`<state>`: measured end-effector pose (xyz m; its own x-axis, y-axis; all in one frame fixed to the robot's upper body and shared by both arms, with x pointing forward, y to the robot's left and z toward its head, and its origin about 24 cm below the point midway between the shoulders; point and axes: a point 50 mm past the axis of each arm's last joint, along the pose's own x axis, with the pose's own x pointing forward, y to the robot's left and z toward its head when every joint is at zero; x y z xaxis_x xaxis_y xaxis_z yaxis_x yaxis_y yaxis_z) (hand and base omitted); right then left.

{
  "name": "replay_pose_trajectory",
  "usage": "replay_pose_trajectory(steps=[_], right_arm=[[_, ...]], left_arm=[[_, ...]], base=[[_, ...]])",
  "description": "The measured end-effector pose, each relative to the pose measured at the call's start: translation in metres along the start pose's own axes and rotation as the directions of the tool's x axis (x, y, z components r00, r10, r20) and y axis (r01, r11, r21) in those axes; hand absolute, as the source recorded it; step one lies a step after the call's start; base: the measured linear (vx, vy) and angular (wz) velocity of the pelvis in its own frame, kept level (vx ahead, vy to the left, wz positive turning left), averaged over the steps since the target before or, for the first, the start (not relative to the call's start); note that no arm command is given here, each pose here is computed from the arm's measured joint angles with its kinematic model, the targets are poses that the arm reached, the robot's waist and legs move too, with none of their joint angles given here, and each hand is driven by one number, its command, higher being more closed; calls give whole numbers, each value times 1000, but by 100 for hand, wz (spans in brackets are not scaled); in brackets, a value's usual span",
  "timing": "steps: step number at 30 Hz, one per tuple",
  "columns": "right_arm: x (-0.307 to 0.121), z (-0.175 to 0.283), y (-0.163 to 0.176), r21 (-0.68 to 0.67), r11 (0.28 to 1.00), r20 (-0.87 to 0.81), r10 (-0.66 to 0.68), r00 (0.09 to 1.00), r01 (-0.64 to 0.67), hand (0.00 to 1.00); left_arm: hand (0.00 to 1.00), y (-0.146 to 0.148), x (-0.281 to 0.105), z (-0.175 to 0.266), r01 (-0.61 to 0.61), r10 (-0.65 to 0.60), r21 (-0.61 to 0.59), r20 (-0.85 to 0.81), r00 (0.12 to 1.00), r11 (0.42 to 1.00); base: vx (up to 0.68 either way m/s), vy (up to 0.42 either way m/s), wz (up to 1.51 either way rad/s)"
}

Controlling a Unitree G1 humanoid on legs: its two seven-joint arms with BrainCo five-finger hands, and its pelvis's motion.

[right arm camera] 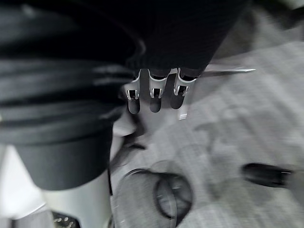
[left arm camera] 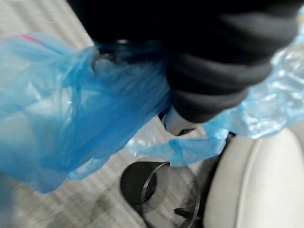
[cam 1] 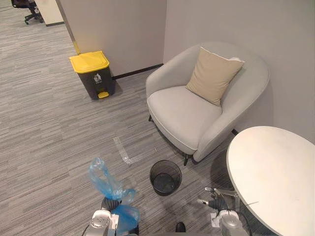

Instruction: Gather rubbish on tea table into small bin, then transfer packed bag to large trash can.

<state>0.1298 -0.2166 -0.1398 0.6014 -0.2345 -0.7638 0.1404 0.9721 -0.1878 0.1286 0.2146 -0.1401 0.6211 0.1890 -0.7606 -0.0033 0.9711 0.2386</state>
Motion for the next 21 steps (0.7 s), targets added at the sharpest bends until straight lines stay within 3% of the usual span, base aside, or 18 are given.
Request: replay_pose_trajectory(steps=[11, 17, 21], right_arm=[[6, 1, -4, 44, 998, -50, -52, 997, 54, 0], [13, 22, 3, 45, 998, -9, -46, 999, 47, 0], [9, 11, 15, 56, 998, -41, -27, 999, 29, 0]], left_arm=[[100, -6, 1, -3, 14, -14, -14, -27, 1000, 1000], [100, -9, 12, 27, 21, -20, -27, 47, 999, 999], [100, -7, 13, 53, 13, -7, -41, 153, 988, 999]], base=[[37, 4, -12], [-32, 38, -18], [-56, -17, 50]])
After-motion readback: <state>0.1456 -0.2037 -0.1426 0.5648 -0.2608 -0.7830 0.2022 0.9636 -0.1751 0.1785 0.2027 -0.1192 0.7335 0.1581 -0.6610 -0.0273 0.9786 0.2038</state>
